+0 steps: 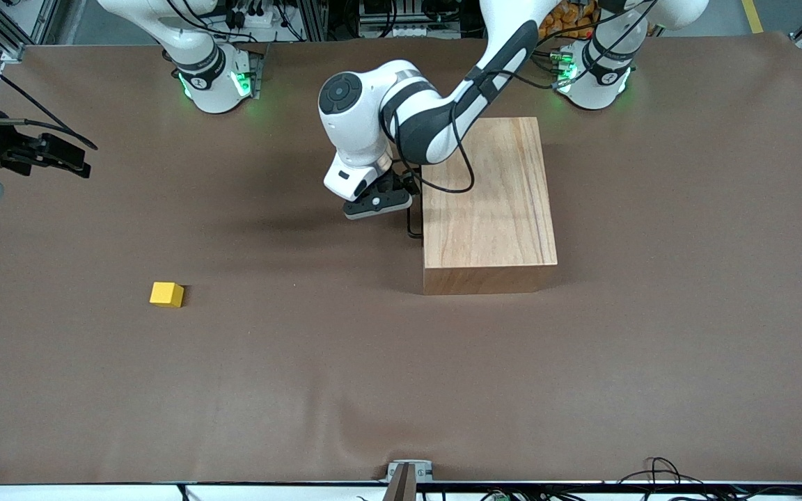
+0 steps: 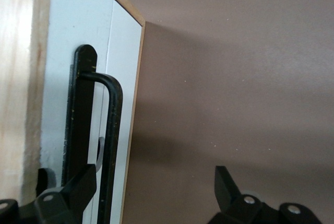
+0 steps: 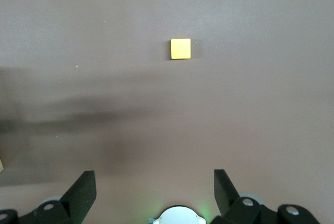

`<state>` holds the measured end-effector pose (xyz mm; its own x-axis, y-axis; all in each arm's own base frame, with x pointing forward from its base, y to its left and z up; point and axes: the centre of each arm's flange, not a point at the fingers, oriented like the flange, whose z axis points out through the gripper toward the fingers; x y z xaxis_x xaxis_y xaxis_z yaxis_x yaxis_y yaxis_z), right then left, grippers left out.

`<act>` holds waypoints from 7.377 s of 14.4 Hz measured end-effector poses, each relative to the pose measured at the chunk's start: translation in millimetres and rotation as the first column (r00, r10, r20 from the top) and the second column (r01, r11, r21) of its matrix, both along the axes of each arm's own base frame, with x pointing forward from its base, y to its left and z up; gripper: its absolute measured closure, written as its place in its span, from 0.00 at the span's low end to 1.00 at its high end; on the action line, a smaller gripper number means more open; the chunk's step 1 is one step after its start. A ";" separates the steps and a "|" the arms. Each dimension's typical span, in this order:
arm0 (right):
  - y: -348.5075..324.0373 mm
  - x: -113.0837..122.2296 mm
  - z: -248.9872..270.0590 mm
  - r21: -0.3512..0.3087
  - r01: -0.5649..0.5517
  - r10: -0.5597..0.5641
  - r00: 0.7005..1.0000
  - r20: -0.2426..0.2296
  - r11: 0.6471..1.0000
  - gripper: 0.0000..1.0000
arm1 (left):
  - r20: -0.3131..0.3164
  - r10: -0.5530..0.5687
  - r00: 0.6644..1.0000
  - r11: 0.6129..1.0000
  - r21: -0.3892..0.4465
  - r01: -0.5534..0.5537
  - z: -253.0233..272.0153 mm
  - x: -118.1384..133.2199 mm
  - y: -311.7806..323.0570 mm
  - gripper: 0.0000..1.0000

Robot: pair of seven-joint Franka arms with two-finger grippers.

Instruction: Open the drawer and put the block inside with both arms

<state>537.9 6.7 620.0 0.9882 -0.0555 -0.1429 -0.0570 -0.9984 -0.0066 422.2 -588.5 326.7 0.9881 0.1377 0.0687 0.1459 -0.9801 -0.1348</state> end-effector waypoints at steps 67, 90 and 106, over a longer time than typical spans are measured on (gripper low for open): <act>25.6 1.5 -6.3 -0.002 -0.047 0.047 0.999 0.008 0.999 0.00 | 0.185 -0.131 0.974 0.925 -0.332 0.187 -8.5 -46.1 -82.0 0.00; -18.0 50.0 -210.6 -0.010 0.035 -0.035 0.999 -0.006 0.999 0.00 | 0.050 -0.095 0.994 0.941 -0.320 0.106 248.6 102.5 155.5 0.00; -56.0 76.3 -412.2 -0.048 0.059 -0.056 0.996 0.064 0.997 0.00 | -0.058 -0.279 0.959 0.957 -0.099 0.273 344.6 136.6 442.7 0.00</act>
<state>614.2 -49.3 207.8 0.9901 -0.1178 -0.0767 -0.1152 -0.9926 0.0374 558.8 -145.8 671.4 0.9903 -0.1386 -0.0023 -0.1386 -0.9893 -0.0456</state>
